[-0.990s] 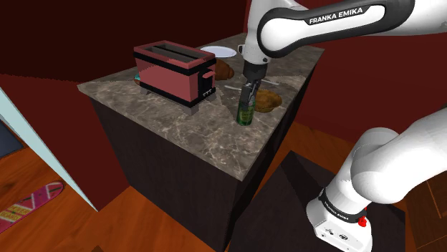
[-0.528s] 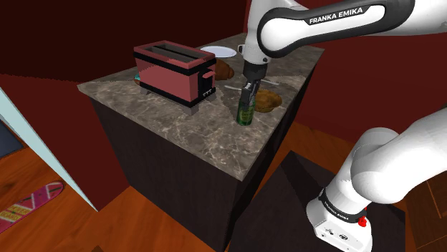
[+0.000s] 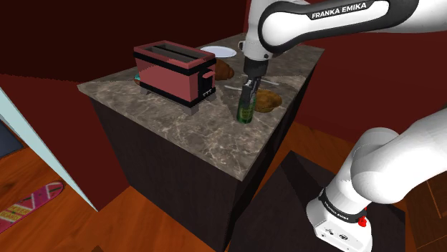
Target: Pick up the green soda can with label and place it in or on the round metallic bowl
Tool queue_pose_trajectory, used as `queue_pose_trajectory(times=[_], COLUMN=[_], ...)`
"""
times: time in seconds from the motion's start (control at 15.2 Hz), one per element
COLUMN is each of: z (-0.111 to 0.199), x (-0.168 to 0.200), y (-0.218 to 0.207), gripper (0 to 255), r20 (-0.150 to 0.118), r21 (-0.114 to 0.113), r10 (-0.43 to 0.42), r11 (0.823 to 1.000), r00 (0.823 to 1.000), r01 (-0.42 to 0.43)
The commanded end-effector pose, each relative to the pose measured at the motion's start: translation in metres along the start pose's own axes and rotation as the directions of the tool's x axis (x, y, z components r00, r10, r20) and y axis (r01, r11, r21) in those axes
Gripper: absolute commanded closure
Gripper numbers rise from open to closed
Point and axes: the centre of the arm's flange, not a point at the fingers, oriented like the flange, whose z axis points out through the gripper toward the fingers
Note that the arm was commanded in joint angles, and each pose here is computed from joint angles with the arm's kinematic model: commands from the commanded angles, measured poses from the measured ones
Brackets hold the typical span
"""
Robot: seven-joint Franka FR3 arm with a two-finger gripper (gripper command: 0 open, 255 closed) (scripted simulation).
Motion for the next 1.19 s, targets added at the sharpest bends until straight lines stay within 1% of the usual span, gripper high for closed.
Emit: queue_pose_trajectory(times=[0.0,1.12], z=[-0.01,-0.1], x=[0.0,0.0], y=[0.0,0.0], gripper=[255,255], r20=[0.0,0.0], r21=[0.0,0.0], r10=[0.0,0.0], r11=[1.0,1.0], r00=[1.0,1.0], r01=[0.0,0.0])
